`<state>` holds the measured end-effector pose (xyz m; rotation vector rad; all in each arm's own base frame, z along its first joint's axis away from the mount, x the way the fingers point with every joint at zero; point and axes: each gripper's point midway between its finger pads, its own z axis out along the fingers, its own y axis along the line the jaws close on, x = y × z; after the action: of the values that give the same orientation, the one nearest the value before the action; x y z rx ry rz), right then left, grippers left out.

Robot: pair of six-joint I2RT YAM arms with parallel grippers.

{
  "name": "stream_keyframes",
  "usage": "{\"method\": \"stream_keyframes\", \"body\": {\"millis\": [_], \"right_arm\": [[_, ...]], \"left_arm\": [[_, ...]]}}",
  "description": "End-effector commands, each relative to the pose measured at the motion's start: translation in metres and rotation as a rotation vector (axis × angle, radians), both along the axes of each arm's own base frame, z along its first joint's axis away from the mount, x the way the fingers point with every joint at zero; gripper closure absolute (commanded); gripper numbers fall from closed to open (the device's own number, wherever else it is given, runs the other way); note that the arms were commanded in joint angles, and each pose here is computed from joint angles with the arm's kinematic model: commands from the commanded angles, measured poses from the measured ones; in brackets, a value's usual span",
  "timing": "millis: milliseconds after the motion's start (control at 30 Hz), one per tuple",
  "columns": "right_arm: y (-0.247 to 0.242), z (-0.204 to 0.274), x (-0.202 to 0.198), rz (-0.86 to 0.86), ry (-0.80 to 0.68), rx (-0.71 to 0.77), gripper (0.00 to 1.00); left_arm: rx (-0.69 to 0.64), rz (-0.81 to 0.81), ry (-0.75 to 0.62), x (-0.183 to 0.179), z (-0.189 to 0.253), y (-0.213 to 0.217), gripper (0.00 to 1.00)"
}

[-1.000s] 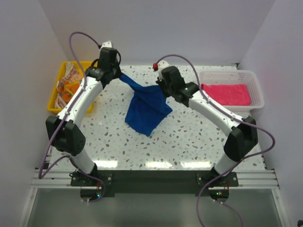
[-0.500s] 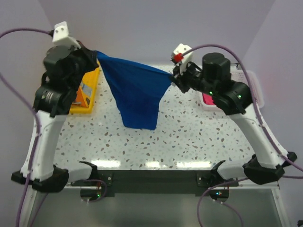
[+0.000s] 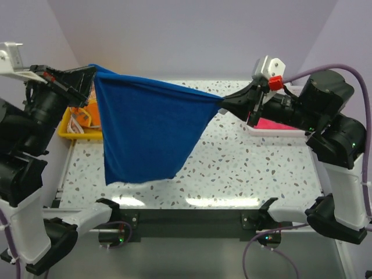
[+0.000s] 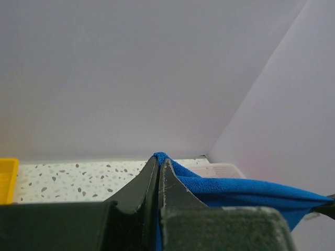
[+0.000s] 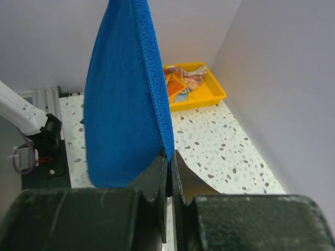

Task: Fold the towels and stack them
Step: Flatten out the crumpled towel

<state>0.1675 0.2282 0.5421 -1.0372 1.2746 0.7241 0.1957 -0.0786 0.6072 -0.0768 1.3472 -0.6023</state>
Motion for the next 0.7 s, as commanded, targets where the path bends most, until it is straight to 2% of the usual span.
{"method": "stream_keyframes", "body": {"millis": [0, 100, 133, 200, 233, 300, 333, 400, 433, 467, 500, 533, 567, 633, 667], "right_arm": [[-0.023, -0.016, 0.023, -0.184, 0.083, -0.040, 1.00], [-0.020, -0.036, 0.058, -0.300, 0.113, -0.085, 1.00], [-0.026, -0.042, 0.075, -0.386, 0.118, -0.105, 1.00], [-0.020, -0.065, 0.107, -0.462, 0.138, -0.168, 1.00], [-0.030, -0.077, 0.128, -0.568, 0.130, -0.211, 1.00], [-0.027, -0.096, 0.164, -0.641, 0.118, -0.272, 1.00], [-0.035, -0.106, 0.184, -0.698, 0.127, -0.297, 1.00], [-0.030, -0.129, 0.222, -0.739, 0.144, -0.344, 1.00], [-0.040, -0.135, 0.238, -0.777, 0.146, -0.354, 1.00], [-0.038, -0.148, 0.261, -0.808, 0.144, -0.368, 1.00], [-0.041, -0.154, 0.271, -0.821, 0.132, -0.386, 1.00], [-0.052, -0.159, 0.285, -0.855, 0.136, -0.388, 1.00], [-0.055, -0.167, 0.297, -0.869, 0.139, -0.392, 1.00], [-0.067, -0.186, 0.328, -0.905, 0.146, -0.396, 1.00], [-0.070, -0.187, 0.339, -0.920, 0.127, -0.382, 1.00]], "left_arm": [[0.043, 0.301, 0.080, 0.039, -0.018, 0.046, 1.00], [0.089, 0.340, 0.178, 0.080, -0.055, 0.041, 1.00], [0.100, 0.350, 0.204, 0.099, -0.067, 0.037, 1.00], [0.143, 0.373, 0.295, 0.133, -0.108, 0.031, 1.00], [0.156, 0.397, 0.323, 0.158, -0.123, 0.028, 1.00], [0.190, 0.426, 0.374, 0.188, -0.152, 0.025, 1.00], [0.215, 0.448, 0.415, 0.217, -0.173, 0.021, 1.00], [0.225, 0.460, 0.426, 0.244, -0.180, 0.017, 1.00], [0.250, 0.458, 0.474, 0.273, -0.206, 0.009, 1.00], [0.240, 0.459, 0.456, 0.286, -0.200, 0.005, 1.00], [0.244, 0.454, 0.461, 0.298, -0.206, 0.001, 1.00], [0.268, 0.439, 0.498, 0.323, -0.233, -0.008, 1.00], [0.257, 0.432, 0.484, 0.335, -0.231, -0.013, 1.00], [0.270, 0.393, 0.514, 0.364, -0.262, -0.027, 1.00], [0.258, 0.380, 0.502, 0.374, -0.262, -0.032, 1.00]]}}
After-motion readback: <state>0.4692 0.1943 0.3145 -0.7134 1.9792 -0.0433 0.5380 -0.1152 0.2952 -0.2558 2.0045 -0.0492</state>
